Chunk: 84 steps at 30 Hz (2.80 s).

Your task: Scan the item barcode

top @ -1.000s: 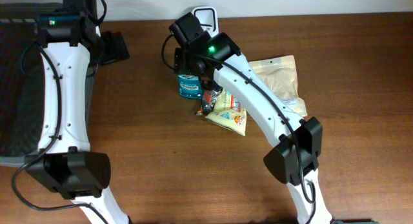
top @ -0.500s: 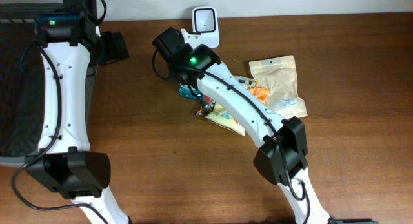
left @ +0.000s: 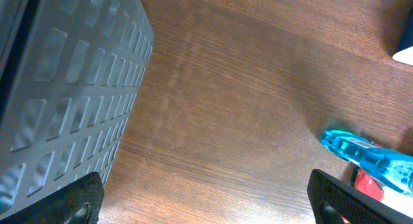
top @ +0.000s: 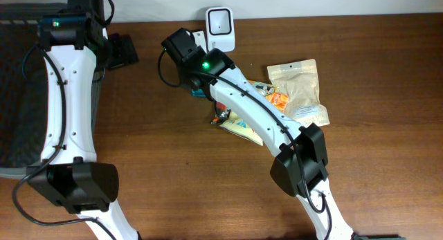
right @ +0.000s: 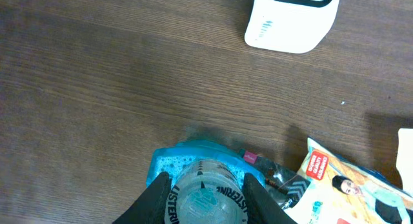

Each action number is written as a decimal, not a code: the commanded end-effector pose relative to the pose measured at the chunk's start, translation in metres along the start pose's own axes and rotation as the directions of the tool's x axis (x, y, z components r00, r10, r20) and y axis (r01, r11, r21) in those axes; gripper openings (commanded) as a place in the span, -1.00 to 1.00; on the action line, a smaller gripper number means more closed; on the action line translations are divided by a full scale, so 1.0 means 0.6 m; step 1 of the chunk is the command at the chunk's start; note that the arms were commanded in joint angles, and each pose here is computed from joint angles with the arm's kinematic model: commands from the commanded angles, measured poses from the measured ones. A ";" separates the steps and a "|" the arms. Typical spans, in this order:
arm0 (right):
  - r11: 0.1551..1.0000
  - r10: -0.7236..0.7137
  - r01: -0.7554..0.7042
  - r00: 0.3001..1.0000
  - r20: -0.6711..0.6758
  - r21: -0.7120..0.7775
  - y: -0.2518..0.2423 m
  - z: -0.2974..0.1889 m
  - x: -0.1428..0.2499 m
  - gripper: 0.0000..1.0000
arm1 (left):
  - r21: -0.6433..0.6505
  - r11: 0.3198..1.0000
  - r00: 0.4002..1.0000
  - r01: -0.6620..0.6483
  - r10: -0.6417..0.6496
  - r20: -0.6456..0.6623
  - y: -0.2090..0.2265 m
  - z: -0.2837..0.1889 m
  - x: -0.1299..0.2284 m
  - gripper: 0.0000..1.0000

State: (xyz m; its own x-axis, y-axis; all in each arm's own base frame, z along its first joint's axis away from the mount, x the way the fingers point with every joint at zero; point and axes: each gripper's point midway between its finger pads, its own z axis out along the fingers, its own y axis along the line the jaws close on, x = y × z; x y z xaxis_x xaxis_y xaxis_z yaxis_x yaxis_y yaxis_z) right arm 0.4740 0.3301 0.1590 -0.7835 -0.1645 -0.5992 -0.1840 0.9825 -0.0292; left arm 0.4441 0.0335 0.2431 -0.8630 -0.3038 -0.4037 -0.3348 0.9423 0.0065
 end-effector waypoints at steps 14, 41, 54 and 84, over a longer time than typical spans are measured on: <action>0.998 0.057 -0.059 0.996 0.065 0.036 -0.035 -0.074 -0.043 0.97 | -0.005 1.000 1.000 0.007 -0.007 -0.005 -0.001 0.004 0.001 0.99; 0.981 0.194 -0.193 0.978 -0.073 0.018 0.003 0.013 0.087 0.97 | -0.005 1.000 1.000 0.007 -0.007 -0.005 -0.001 0.004 0.001 0.98; 0.987 0.151 -0.153 0.987 0.056 0.043 0.004 0.056 0.052 0.97 | -0.005 1.000 1.000 0.007 -0.007 -0.005 -0.001 0.004 0.001 0.98; 0.976 0.216 -0.215 0.975 0.051 -0.022 -0.026 0.098 0.026 0.29 | -0.005 1.000 1.000 0.007 -0.007 -0.005 -0.001 0.004 0.001 0.98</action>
State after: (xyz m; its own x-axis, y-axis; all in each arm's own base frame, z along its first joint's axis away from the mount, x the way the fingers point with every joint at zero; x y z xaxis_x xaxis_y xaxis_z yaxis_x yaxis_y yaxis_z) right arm 0.4941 0.3268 0.1036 -0.7363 0.0291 -0.6760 -0.0089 0.9986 0.0526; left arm 0.4437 0.0327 0.2427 -0.8646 -0.3022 -0.4013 -0.3330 0.9429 0.0074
